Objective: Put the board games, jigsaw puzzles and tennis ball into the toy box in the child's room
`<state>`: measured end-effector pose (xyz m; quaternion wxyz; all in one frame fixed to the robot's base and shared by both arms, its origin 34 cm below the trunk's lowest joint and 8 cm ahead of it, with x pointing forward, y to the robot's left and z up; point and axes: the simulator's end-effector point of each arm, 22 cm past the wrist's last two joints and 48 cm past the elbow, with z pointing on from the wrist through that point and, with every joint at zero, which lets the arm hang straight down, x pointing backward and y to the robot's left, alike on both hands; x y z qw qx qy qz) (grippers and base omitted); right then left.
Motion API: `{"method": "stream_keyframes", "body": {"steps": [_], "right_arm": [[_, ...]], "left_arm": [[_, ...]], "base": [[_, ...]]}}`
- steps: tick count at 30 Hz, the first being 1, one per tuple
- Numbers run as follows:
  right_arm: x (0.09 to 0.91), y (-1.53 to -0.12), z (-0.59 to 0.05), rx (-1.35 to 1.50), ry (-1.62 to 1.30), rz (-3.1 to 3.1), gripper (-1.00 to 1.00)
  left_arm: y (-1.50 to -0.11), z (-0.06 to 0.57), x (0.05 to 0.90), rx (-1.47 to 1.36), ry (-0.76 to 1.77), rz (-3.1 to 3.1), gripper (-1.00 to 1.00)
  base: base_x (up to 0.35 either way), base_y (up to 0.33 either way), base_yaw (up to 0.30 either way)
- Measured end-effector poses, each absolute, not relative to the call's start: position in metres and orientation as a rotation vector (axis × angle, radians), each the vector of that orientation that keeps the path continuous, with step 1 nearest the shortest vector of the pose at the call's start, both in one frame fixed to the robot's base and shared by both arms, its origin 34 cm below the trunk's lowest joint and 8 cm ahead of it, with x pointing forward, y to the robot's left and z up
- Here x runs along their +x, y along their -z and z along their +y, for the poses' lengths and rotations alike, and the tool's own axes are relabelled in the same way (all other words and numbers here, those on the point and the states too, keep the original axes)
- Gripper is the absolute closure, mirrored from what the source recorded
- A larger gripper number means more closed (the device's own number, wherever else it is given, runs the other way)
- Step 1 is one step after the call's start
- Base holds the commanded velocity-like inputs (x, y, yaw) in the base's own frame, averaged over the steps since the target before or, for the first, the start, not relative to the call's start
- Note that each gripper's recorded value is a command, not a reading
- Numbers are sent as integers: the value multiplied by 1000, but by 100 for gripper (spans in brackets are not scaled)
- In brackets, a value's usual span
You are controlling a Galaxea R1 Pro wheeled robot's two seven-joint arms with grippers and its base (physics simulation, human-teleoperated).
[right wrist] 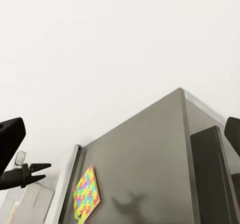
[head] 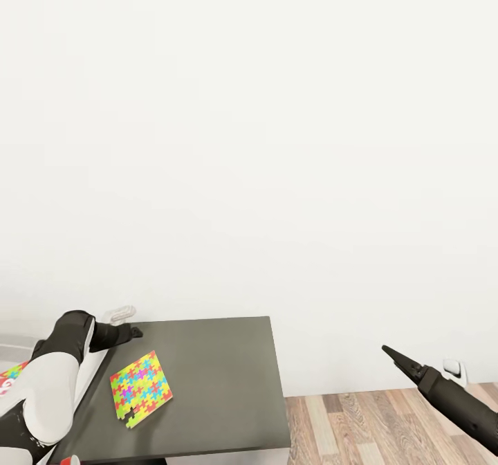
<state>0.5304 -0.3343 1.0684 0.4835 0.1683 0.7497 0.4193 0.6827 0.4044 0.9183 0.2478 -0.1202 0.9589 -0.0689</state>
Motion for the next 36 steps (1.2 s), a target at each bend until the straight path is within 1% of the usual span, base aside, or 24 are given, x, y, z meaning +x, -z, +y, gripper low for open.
{"method": "stream_keyframes", "body": {"steps": [13,36], "right_arm": [[530,-1069,-335,407,-1018,1822,-100],[530,-1070,-336,407,-1018,1819,-100]], "left_arm": [[-905,412,673,-356,121,2650,-100],[-880,407,668,-404,125,2636,-100]], "base": [[0,0,0],[0,0,0]]}}
